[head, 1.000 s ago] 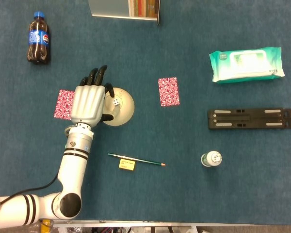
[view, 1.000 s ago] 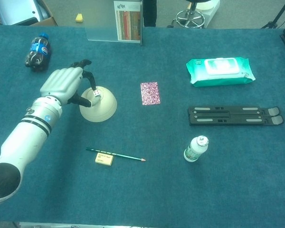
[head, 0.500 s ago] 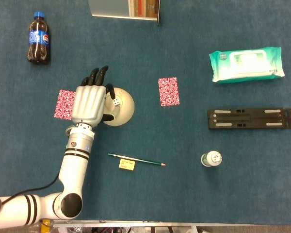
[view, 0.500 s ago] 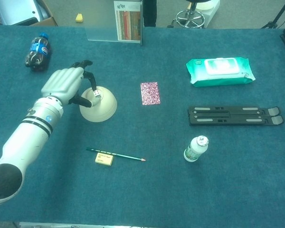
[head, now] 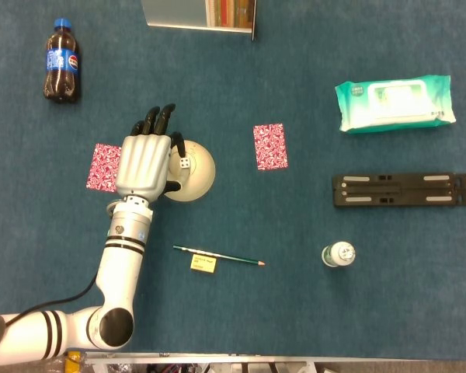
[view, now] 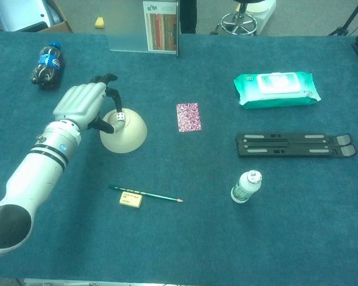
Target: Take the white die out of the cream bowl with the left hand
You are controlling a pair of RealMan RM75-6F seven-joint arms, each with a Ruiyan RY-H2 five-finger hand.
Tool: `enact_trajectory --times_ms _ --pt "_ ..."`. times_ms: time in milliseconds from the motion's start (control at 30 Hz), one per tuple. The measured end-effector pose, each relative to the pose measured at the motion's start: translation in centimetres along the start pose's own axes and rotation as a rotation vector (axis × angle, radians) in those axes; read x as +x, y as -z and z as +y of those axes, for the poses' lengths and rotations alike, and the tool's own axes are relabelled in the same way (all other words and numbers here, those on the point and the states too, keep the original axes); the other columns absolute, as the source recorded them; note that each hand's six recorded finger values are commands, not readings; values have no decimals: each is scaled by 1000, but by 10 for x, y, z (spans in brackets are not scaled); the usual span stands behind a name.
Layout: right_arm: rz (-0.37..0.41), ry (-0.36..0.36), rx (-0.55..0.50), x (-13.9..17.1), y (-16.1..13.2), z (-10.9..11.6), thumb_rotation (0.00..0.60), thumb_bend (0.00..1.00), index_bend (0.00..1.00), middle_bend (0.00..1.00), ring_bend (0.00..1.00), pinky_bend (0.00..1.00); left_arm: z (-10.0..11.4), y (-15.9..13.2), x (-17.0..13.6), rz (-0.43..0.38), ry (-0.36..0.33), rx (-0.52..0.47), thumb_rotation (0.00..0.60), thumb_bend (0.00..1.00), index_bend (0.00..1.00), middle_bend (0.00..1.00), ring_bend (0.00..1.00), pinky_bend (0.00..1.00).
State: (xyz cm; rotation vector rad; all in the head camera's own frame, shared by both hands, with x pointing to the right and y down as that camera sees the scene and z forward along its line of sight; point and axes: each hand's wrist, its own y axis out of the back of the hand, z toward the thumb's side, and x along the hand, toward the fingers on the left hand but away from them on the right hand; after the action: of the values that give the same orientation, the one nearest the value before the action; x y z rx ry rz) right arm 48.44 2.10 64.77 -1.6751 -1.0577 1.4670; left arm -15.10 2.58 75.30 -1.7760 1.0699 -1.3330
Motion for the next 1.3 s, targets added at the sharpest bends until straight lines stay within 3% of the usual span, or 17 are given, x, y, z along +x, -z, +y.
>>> enact_trajectory --times_ms 267,567,1000,1300 --pt "3 1 -5 0 -1 0 600 0 301 291 215 251 7 -3 -5 -16 -18 -14 600 269 567 91 64 196" --pt "5 8 -10 1 -2 1 600 0 301 291 215 251 29 -5 -13 -48 -75 -23 600 269 568 96 64 196" --pt "0 11 -21 2 -1 -1 600 0 301 291 215 251 88 24 -27 -19 -255 -70 600 269 568 104 64 196" --pt "0 -3 -18 1 -3 -7 600 0 301 291 215 251 62 60 -48 49 -183 -75 600 269 569 106 64 196"
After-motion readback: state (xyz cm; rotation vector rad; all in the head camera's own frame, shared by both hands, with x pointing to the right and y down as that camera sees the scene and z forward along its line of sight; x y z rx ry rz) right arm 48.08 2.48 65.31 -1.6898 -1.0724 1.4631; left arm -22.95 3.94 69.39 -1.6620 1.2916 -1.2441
